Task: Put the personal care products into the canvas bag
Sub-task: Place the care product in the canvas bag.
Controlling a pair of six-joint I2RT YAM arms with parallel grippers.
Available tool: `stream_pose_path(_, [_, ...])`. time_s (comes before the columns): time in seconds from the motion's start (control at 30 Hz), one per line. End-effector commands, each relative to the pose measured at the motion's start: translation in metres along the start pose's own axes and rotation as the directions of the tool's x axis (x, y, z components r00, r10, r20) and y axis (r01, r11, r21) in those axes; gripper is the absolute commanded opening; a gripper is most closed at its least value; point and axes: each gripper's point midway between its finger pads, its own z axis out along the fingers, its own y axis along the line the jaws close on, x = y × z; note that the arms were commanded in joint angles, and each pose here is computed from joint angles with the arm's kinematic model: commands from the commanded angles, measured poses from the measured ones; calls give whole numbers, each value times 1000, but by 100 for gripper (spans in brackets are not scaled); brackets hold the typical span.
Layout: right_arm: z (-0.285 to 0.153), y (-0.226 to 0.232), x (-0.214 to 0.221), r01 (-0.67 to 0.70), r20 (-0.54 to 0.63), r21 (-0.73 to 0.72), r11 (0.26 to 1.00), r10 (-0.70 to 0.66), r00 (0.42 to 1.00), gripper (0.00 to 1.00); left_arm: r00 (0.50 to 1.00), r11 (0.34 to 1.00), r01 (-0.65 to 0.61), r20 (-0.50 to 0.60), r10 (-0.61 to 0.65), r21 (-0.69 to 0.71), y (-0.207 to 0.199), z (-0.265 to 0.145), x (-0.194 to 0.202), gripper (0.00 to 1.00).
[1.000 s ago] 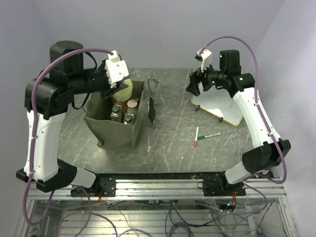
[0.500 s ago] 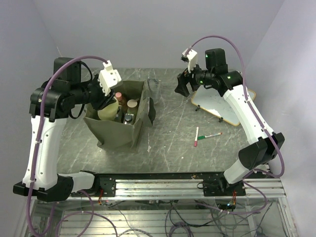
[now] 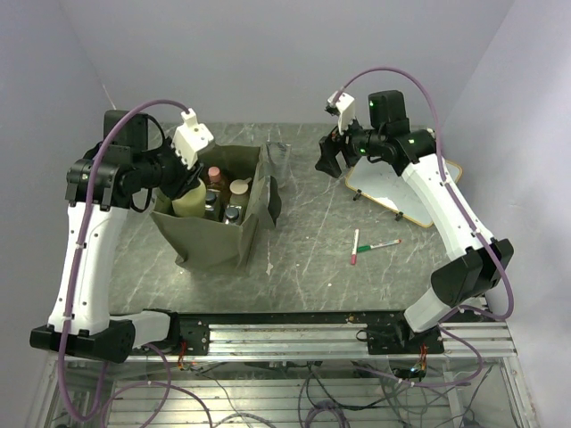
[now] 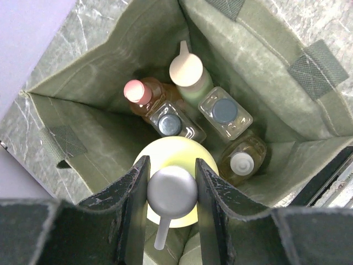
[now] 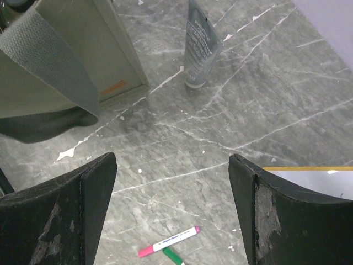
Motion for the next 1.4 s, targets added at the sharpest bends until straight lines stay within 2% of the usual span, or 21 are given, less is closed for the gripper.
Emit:
stream_pose_path(0.0, [-7,4,-6,38,29,-1,999,-38,999,82,997,992,-32,73,41,-122,22,-11,-17,7])
stream_pose_path(0.37, [-16,12,5,71,20,-6,997,-71,997,83,999,995,27,21,-25,-101,18,7,11,7])
stream_pose_path(0.93, [-20,15,13,75,19,5,997,-75,997,84,997,998,27,-71,-31,-58,14,36,51,7])
stream_pose_path(1.37, [-17,15,14,68,12,-4,998,-68,998,84,973,999,48,-225,-45,5,8,62,96,7])
